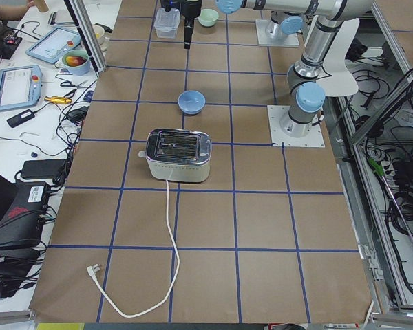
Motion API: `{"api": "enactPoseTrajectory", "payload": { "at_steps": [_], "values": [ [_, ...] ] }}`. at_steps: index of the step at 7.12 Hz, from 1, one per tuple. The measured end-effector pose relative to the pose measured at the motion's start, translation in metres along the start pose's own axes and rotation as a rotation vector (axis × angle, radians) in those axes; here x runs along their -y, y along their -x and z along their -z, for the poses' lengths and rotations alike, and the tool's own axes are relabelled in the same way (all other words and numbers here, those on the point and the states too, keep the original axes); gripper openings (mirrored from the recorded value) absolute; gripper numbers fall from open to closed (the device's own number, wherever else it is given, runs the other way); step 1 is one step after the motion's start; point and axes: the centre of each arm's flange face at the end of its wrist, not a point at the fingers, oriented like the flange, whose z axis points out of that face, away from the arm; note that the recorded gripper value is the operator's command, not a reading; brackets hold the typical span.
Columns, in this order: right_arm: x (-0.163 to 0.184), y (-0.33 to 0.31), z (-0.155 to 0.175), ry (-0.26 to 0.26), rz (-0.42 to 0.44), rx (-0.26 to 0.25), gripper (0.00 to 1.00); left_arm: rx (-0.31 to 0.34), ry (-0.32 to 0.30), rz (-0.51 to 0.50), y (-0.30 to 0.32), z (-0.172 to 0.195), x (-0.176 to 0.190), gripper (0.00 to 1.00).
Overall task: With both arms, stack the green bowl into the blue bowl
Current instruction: 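Reach left gripper to light blue bowl while right gripper nears green bowl, then grasp light blue bowl rim with left gripper while right grasps green bowl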
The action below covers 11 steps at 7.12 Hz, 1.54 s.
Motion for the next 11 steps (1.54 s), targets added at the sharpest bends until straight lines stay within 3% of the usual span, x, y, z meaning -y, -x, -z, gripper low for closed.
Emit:
{"api": "enactPoseTrajectory", "payload": {
  "at_steps": [4,5,8,10,11],
  "values": [
    [0.004,-0.016,-0.006,0.011,-0.021,-0.005,1.00,-0.005,0.037,-0.010,-0.004,-0.026,-0.004,0.99],
    [0.009,-0.041,-0.015,0.032,-0.051,-0.005,1.00,-0.006,0.055,-0.010,-0.004,-0.058,-0.003,1.00],
    [0.012,-0.114,-0.058,0.098,-0.045,0.020,1.00,-0.005,0.005,0.003,-0.006,-0.209,-0.010,0.96],
    [0.011,-0.138,-0.084,0.108,-0.044,0.054,1.00,-0.012,0.039,-0.011,-0.020,-0.270,-0.021,0.95],
    [0.009,-0.150,-0.098,0.107,-0.016,0.059,1.00,-0.017,0.043,-0.024,-0.035,-0.287,-0.024,0.67]
  ]
}}
